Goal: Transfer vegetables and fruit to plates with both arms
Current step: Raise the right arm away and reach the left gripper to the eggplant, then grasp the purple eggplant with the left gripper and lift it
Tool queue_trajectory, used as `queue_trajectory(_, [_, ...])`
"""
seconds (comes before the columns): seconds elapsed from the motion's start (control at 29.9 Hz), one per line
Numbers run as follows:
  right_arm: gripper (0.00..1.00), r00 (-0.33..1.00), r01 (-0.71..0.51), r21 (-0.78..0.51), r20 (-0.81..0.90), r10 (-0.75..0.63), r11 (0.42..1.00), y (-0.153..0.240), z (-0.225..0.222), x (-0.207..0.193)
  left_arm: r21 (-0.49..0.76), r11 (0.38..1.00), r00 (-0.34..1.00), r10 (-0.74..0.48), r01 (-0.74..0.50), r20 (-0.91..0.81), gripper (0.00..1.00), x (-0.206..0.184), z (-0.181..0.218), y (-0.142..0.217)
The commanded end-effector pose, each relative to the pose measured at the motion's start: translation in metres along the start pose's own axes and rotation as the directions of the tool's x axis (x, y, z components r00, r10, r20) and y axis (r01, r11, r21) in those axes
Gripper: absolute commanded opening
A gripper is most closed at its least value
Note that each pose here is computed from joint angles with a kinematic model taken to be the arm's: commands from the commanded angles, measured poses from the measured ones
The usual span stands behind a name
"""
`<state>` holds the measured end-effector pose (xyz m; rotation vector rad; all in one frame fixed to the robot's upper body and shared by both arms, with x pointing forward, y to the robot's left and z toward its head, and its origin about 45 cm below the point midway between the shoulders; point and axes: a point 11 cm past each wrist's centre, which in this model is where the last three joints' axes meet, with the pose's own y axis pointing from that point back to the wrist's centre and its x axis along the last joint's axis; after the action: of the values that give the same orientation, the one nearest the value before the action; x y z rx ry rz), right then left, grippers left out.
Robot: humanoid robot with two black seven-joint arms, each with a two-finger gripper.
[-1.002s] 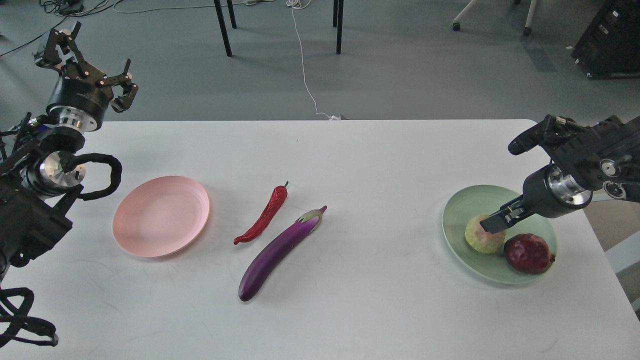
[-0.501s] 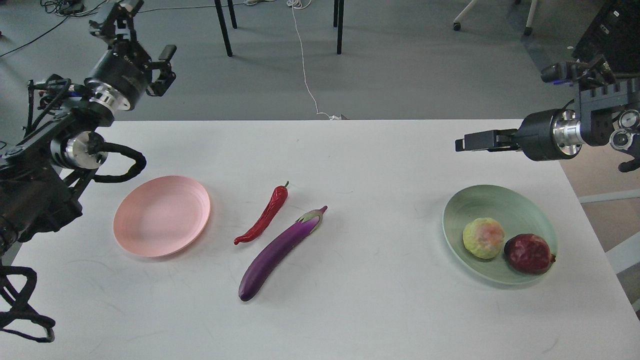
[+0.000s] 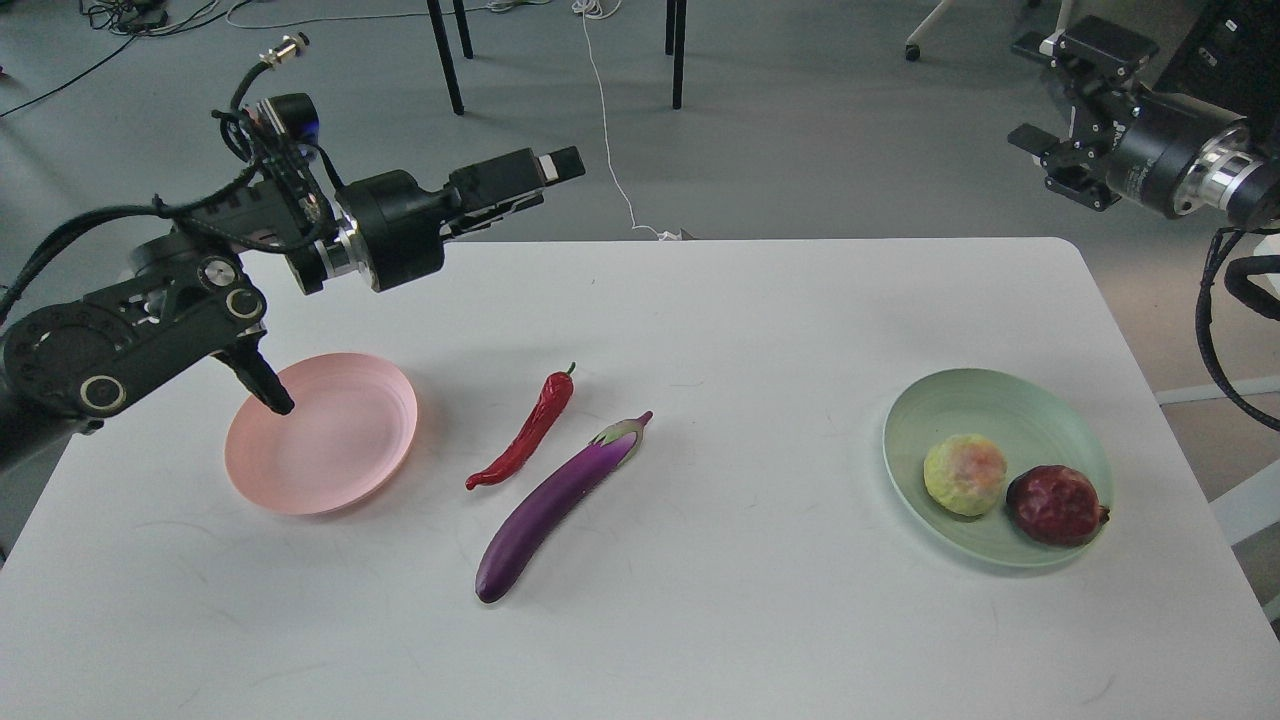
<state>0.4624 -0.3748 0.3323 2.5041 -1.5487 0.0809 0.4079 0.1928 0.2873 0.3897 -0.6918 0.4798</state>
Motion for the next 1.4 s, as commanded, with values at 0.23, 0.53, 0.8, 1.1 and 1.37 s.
queue_trajectory(0.23, [0.97, 0.834, -0.287, 0.152, 0.526, 0.168, 0.946, 0.009, 0.007, 0.048, 0.145, 0.945, 0.817, -0.328, 0.295, 0.475, 0.89, -0.09, -0.006, -0.025])
queue_trajectory(0.53, [0.97, 0.645, -0.443, 0.137, 0.735, 0.209, 0.886, 0.043, 0.078, 0.063, 0.229, 0.895, 0.718, -0.444, 0.383, 0.536, 0.87, -0.136, -0.019, -0.032])
queue_trajectory(0.8, [0.98, 0.625, -0.45, 0.09, 0.742, 0.241, 0.889, 0.052, 0.104, 0.057, 0.309, 0.862, 0.701, -0.507, 0.403, 0.501, 0.81, -0.168, -0.048, -0.018])
queue_trajectory(1.1, [0.98, 0.63, -0.442, 0.089, 0.739, 0.238, 0.893, 0.051, 0.104, 0.055, 0.339, 0.851, 0.694, -0.524, 0.401, 0.494, 0.49, -0.17, -0.058, -0.014])
queue_trajectory(1.37, [0.98, 0.634, -0.437, 0.085, 0.735, 0.24, 0.895, 0.051, 0.105, 0.054, 0.361, 0.843, 0.713, -0.533, 0.399, 0.456, 0.14, -0.17, -0.069, 0.001])
